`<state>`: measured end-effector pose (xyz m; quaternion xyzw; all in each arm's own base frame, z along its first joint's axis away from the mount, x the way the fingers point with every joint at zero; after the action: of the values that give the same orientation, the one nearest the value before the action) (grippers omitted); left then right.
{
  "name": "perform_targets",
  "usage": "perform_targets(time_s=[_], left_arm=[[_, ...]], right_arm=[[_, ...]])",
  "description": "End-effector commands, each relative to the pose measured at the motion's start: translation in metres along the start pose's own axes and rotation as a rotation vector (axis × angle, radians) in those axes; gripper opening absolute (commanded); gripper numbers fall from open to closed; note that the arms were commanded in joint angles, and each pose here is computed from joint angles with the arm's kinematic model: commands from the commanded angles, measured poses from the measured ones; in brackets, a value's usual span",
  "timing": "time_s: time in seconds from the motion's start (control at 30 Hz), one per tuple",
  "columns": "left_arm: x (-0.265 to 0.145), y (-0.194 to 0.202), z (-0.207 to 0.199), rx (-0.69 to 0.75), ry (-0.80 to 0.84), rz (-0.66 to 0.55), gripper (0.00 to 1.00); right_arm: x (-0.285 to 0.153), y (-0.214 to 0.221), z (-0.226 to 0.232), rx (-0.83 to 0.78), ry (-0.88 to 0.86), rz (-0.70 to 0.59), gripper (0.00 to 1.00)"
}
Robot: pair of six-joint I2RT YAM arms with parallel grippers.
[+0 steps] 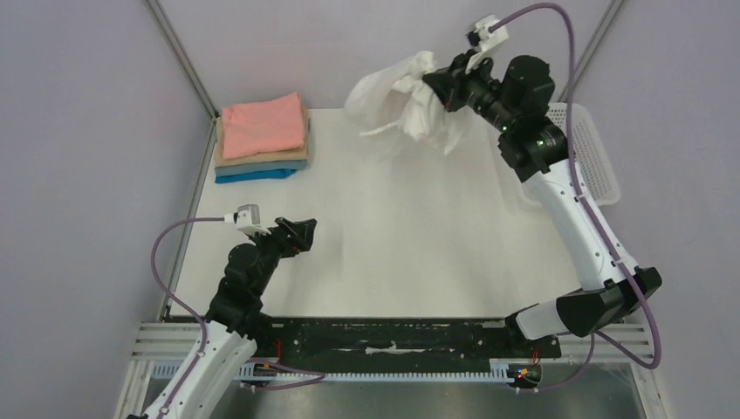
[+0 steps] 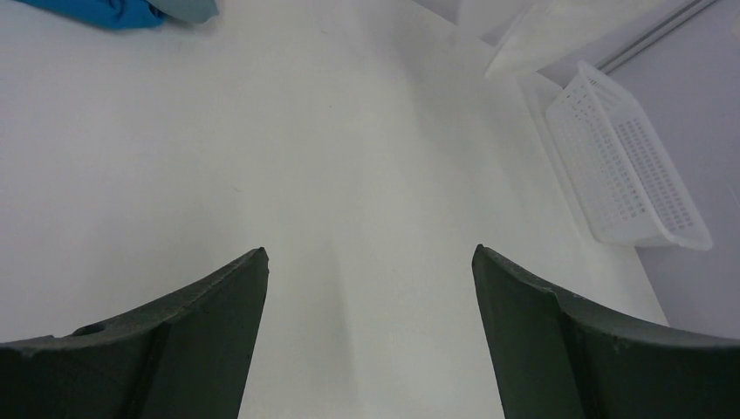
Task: Fold and stack the t-shirts
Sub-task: Move the tshirt to the center of the board
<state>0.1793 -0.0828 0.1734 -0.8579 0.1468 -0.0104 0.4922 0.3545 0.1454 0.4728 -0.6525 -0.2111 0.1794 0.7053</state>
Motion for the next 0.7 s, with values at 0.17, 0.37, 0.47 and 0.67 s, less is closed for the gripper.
perform_targets(time_s=[0.17, 0.37, 0.47, 0.67], left_arm=[[-0.012, -0.013, -0.010, -0.079, 0.010, -0.008, 0.92], [-0.013, 0.004, -0.009, -0.138, 0.032, 0.054, 0.92], [-0.012, 0.013, -0.005, -0.148, 0.012, 0.099, 0.92], [-0.009, 0.035, -0.009, -0.181, 0.041, 0.268, 0.91]], right_arm=[[-0.027, 0.117, 0.056, 0.169, -0.069, 0.128, 0.00], [-0.082, 0.244, 0.011, 0.186, 0.383, 0.337, 0.11], [-0.106, 0.291, -0.002, 0.152, 0.516, 0.450, 0.40], [-0.117, 0.292, -0.004, 0.107, 0.531, 0.497, 0.98]])
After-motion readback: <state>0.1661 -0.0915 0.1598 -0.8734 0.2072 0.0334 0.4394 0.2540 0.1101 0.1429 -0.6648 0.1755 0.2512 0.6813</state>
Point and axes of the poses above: each gripper's point midway between its finger pads, its own x axis out along the fingers, its own z axis along the line the jaws close on, y = z × x, the point moved 7 cm from there along -x, back along the fingers, and after that the axes turned 3 degrees about x, right-handed, at the moved point
